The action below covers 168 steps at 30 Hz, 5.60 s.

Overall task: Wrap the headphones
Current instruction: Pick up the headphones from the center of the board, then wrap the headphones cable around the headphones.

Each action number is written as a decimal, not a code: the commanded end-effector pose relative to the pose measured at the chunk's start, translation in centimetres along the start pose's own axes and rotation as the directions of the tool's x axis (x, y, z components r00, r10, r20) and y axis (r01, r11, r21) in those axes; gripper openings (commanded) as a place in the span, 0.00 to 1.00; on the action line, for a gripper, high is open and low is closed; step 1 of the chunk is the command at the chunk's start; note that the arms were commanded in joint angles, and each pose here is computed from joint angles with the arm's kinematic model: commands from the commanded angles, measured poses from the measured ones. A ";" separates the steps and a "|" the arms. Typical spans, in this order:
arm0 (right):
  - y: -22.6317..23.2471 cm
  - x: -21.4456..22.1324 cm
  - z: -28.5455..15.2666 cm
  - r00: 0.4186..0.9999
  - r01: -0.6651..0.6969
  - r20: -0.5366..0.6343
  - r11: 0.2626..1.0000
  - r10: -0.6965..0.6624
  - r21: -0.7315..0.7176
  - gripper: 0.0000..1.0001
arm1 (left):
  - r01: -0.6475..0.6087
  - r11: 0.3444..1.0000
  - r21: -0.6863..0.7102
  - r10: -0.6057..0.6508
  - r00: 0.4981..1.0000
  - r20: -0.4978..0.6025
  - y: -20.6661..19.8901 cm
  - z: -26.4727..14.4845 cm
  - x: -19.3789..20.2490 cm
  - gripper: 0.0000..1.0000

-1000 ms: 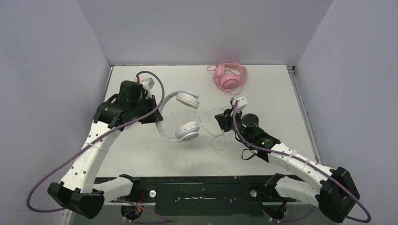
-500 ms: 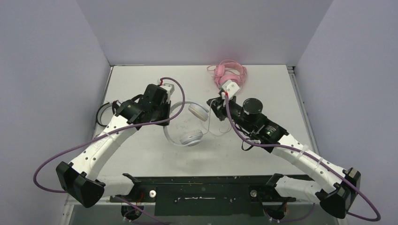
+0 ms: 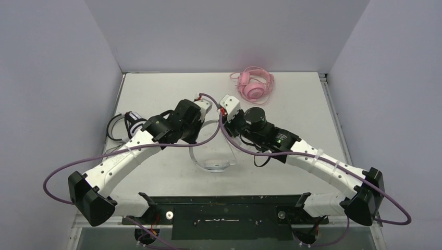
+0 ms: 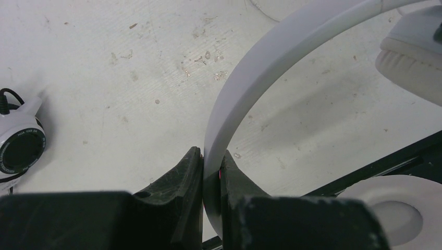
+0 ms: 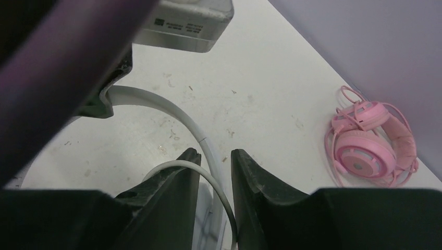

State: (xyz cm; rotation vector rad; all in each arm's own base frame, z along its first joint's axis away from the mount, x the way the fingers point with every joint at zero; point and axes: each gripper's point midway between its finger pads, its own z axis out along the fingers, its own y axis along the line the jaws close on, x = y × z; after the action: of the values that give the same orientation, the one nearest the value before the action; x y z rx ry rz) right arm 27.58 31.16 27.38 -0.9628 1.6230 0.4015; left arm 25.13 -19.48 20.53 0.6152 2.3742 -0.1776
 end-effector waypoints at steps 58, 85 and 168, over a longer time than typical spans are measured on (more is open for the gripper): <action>-3.8 3.4 3.4 0.893 -0.089 0.399 0.952 0.207 -0.294 0.86 | 0.142 0.888 0.438 -0.249 0.948 0.197 -6.2 -15.4 -9.8 0.00; 8.8 3.6 -3.7 0.874 -0.127 0.357 0.863 0.330 -0.488 0.00 | 0.391 0.849 0.357 -0.504 0.801 0.322 2.0 -14.6 -18.9 0.00; 9.5 -5.3 -1.9 0.684 -0.474 0.053 0.499 0.727 -0.725 0.03 | 0.590 0.743 -0.314 -0.427 0.781 0.457 15.8 -1.3 -10.0 0.00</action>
State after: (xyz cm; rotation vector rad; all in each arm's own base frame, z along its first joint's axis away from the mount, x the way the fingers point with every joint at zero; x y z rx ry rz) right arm 22.48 38.00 32.55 -0.5892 1.4217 1.6707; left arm 36.45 -9.30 24.58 -0.1722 2.1321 0.1722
